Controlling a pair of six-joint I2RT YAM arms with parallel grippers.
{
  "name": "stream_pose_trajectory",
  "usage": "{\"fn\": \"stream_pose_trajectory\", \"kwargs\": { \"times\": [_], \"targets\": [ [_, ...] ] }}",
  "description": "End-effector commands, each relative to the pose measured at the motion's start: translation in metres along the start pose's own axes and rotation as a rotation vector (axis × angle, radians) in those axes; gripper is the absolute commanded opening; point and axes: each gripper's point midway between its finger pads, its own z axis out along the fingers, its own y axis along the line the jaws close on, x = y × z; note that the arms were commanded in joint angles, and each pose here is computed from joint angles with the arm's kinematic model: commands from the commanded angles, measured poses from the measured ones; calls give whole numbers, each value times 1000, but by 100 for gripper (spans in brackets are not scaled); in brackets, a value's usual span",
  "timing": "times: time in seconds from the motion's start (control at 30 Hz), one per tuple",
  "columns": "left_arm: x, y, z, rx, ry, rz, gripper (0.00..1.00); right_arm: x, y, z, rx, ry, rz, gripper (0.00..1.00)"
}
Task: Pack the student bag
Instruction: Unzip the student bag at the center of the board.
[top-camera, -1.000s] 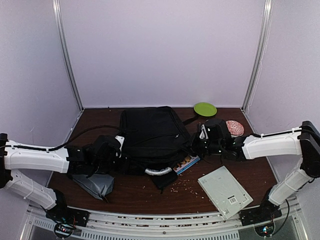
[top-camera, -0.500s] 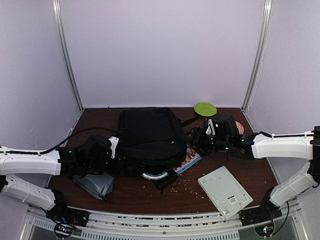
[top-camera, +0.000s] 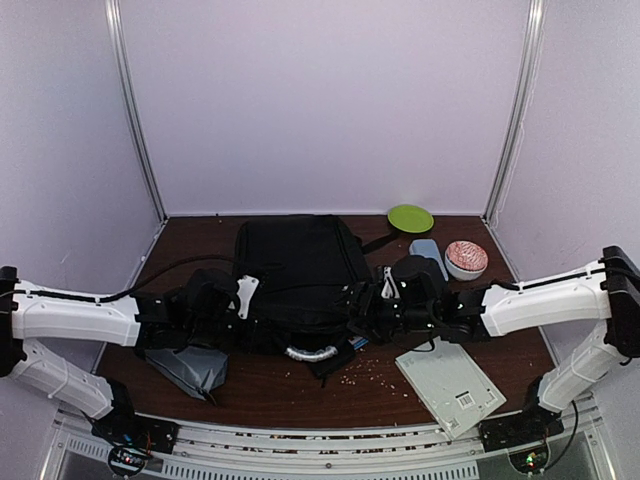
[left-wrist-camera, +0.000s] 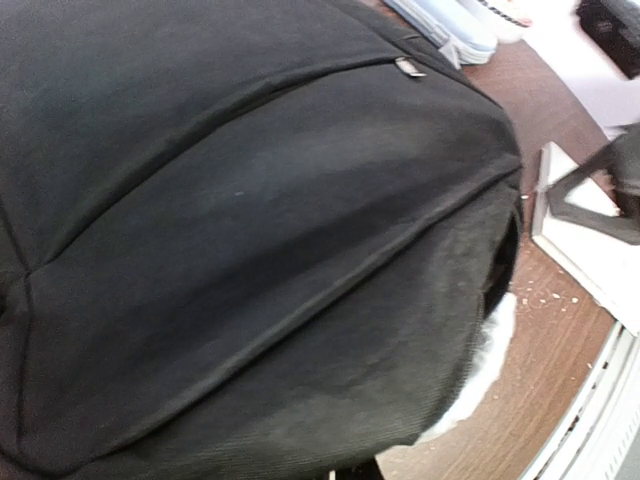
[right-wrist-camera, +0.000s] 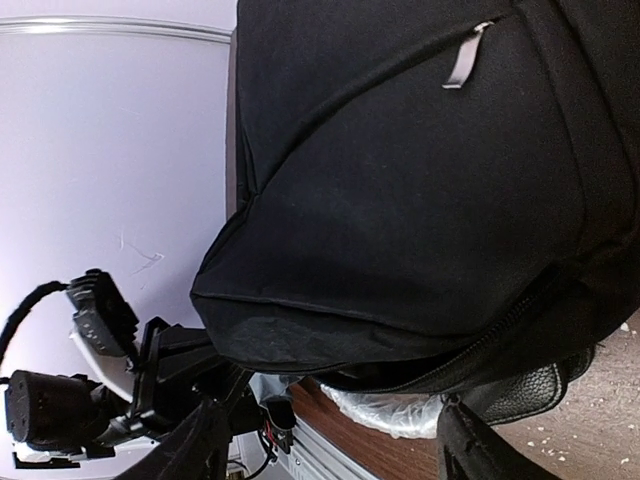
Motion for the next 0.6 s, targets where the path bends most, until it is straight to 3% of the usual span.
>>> {"fn": "stream_pose_trajectory", "kwargs": {
  "times": [0.0, 0.37, 0.47, 0.57],
  "targets": [
    [-28, -32, -2, 105, -82, 39, 0, -9, 1, 10, -32, -57, 82, 70],
    [-19, -25, -3, 84, -71, 42, 0, -6, -9, 45, -13, -28, 168, 65],
    [-17, -21, -6, 66, -67, 47, 0, -6, -7, 52, -35, -26, 184, 49],
    [-14, -12, -10, 22, -59, 47, 0, -11, -1, 49, -42, -46, 162, 18]
  ]
}}
